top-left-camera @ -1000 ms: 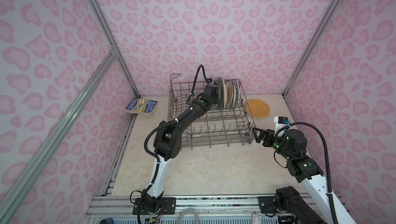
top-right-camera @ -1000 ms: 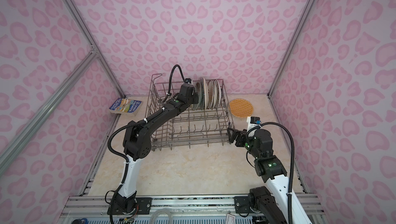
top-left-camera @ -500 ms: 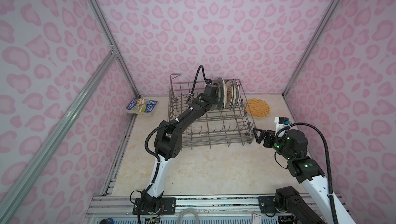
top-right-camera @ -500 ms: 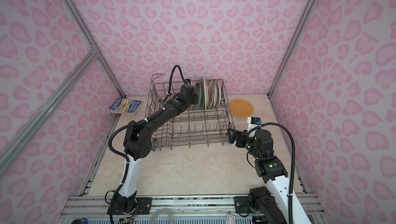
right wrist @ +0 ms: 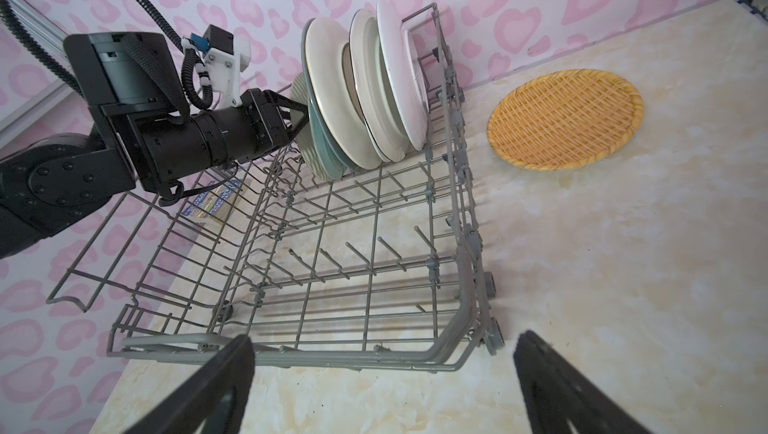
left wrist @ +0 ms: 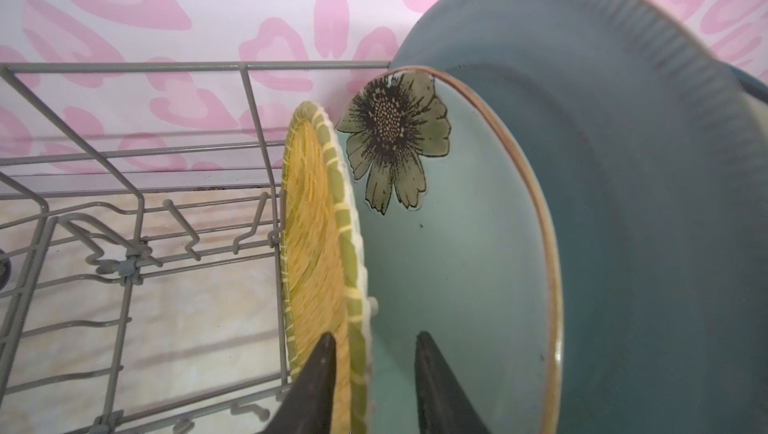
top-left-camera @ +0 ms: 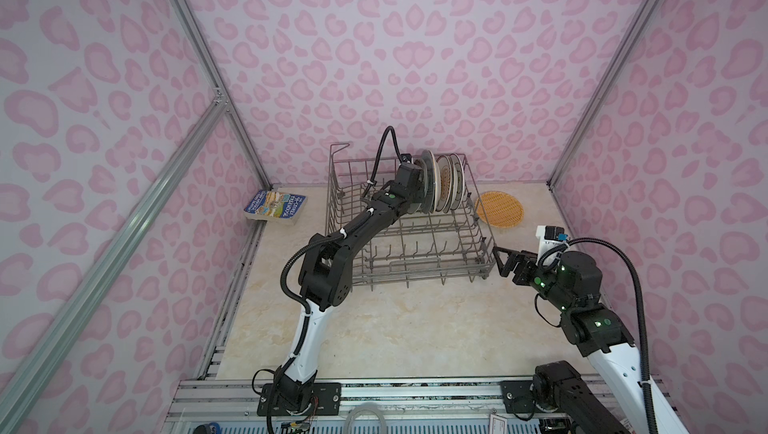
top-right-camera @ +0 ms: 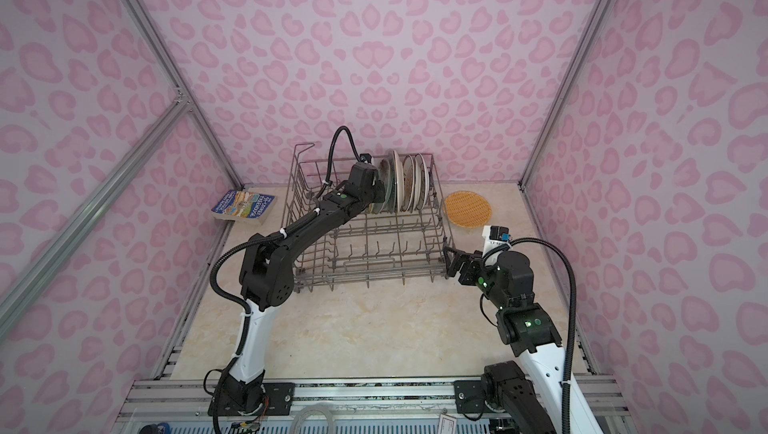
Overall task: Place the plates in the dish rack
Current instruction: 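Lower the straw mat into the rack slot beside the sunflower plate with the left gripper, then open the left gripper and withdraw it from the rack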
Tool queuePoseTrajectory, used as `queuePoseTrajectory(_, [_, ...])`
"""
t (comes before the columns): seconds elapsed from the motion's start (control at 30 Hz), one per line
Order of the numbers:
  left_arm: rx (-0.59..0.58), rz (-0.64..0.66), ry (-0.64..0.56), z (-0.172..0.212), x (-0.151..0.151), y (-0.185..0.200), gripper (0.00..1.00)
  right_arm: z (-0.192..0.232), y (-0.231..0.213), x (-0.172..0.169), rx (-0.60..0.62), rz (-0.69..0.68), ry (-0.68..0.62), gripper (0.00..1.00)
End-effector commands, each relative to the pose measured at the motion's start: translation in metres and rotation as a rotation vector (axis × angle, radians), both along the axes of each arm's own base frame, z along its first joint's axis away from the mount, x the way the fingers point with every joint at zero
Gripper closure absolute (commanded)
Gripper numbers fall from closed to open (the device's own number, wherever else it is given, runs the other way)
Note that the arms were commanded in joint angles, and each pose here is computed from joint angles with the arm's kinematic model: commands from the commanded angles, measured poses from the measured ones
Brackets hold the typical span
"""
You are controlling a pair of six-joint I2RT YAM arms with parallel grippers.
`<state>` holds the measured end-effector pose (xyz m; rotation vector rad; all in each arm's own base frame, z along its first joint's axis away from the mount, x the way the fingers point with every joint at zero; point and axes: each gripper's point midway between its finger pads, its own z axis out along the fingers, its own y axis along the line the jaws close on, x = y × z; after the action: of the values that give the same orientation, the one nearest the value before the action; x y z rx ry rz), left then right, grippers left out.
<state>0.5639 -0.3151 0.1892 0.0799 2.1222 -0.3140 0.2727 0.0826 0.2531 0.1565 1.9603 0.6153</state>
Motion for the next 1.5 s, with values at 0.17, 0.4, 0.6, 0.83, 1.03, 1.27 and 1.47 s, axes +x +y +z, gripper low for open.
queuePoseTrajectory(0.17, [-0.120, -0.021, -0.177, 0.133, -0.034, 0.017, 0.65, 0.006, -0.001, -0.007, 0.032, -0.011, 0.003, 0.03])
queuePoseTrajectory(0.4, [-0.160, -0.048, -0.197, 0.158, -0.052, 0.022, 0.59, 0.011, -0.002, -0.013, 0.059, -0.019, 0.001, 0.03])
queuePoseTrajectory(0.6, [-0.175, -0.062, -0.200, 0.167, -0.064, 0.026, 0.55, 0.012, -0.003, -0.019, 0.093, -0.025, -0.005, 0.03])
queuePoseTrajectory(0.83, [-0.180, -0.054, -0.234, 0.185, -0.083, 0.040, 0.52, 0.010, -0.003, -0.024, 0.117, -0.033, -0.005, 0.03])
queuePoseTrajectory(1.03, [-0.193, -0.064, -0.248, 0.194, -0.097, 0.048, 0.51, 0.014, -0.003, -0.026, 0.128, -0.034, -0.008, 0.03])
queuePoseTrajectory(1.27, [-0.218, -0.086, -0.263, 0.208, -0.117, 0.055, 0.50, 0.014, -0.004, -0.028, 0.141, -0.038, -0.007, 0.03])
queuePoseTrajectory(1.47, [-0.236, -0.089, -0.285, 0.217, -0.136, 0.067, 0.49, 0.017, -0.005, -0.030, 0.141, -0.042, -0.009, 0.03])
